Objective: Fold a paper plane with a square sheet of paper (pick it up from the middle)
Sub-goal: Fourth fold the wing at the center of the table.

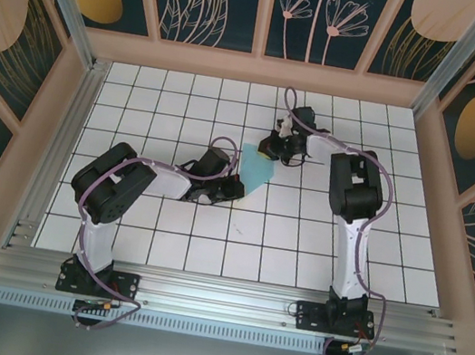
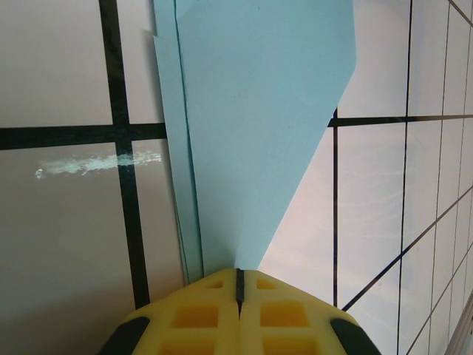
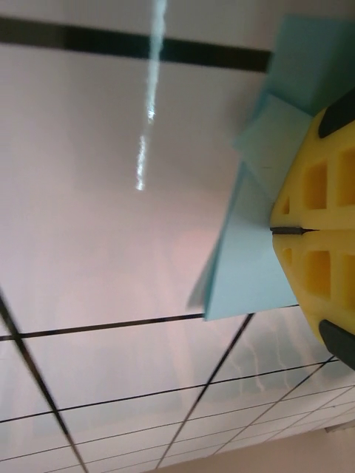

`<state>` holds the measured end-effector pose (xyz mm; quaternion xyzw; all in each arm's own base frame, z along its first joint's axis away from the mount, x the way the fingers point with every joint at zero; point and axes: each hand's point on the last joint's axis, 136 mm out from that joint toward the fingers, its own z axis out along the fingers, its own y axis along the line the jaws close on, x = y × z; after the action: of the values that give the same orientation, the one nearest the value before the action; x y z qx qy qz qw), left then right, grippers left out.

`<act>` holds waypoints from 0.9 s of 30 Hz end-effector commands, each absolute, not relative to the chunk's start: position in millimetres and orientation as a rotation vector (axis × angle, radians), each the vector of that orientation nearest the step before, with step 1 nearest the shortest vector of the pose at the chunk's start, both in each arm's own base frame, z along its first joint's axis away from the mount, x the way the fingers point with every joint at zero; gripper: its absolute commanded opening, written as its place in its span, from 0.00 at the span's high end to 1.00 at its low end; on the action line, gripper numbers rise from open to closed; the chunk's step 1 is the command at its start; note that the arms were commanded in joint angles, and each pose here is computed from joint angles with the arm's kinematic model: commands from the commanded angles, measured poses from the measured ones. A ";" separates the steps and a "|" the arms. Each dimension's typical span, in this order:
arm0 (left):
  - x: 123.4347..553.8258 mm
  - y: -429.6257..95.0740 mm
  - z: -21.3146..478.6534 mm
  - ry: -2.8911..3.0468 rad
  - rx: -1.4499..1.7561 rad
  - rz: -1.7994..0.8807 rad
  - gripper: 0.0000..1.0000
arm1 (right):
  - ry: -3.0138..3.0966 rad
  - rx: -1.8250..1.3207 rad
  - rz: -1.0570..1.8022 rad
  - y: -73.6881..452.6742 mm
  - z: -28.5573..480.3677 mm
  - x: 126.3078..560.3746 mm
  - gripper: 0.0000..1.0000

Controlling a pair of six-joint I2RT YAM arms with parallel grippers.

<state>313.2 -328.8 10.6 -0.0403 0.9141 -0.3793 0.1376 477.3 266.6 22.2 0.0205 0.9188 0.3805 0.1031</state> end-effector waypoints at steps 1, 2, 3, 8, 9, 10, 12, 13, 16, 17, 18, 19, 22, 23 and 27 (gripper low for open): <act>233.6 -268.2 -67.8 3.061 -0.221 -0.774 1.00 | 2.693 0.184 0.951 229.3 2.1 513.2 0.95; 233.6 -268.0 -67.6 3.062 -0.222 -0.775 1.00 | 2.677 0.185 0.944 227.6 6.1 519.7 0.95; 233.7 -267.9 -67.7 3.061 -0.221 -0.774 1.00 | 2.662 0.183 0.944 226.4 10.8 525.8 0.95; 236.1 -270.7 -66.5 3.055 -0.217 -0.784 1.00 | 2.560 0.130 0.989 231.7 58.9 544.7 0.95; 237.0 -271.6 -65.5 3.051 -0.217 -0.789 1.00 | 2.542 0.116 1.008 233.5 71.0 543.0 0.95; 237.7 -272.0 -65.1 3.049 -0.219 -0.791 1.00 | 2.524 0.099 1.033 235.1 82.8 539.5 0.95; 240.2 -274.3 -62.8 3.039 -0.218 -0.802 1.00 | 2.490 0.067 1.068 237.1 106.5 522.8 0.95; 241.1 -275.0 -62.1 3.037 -0.218 -0.804 1.00 | 2.489 0.060 1.075 238.1 111.5 512.0 0.95; 244.3 -276.6 -60.1 3.026 -0.218 -0.807 1.00 | 2.507 0.022 1.116 245.7 117.8 467.6 0.94; 245.1 -277.0 -59.1 3.022 -0.220 -0.810 1.00 | 2.532 0.016 1.117 248.4 113.6 450.6 0.94; 246.4 -278.0 -57.8 3.017 -0.220 -0.815 1.00 | 2.558 0.014 1.122 250.6 108.0 434.8 0.94; 246.0 -277.8 -58.0 3.018 -0.221 -0.815 1.00 | 2.577 0.012 1.127 252.6 103.8 422.3 0.94; 247.2 -278.5 -56.3 3.012 -0.223 -0.818 1.00 | 2.632 0.006 1.159 259.0 86.8 389.7 0.94; 247.0 -278.3 -56.7 3.013 -0.222 -0.817 1.00 | 2.651 0.002 1.159 260.6 81.1 384.0 0.94; 249.2 -280.4 -55.2 3.008 -0.219 -0.823 1.00 | 2.681 -0.018 1.197 270.7 66.8 380.2 0.96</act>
<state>311.7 -328.1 12.4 -0.0400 0.9147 -0.3789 0.1351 378.3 266.4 74.6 -0.0077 0.9131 0.3924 0.1104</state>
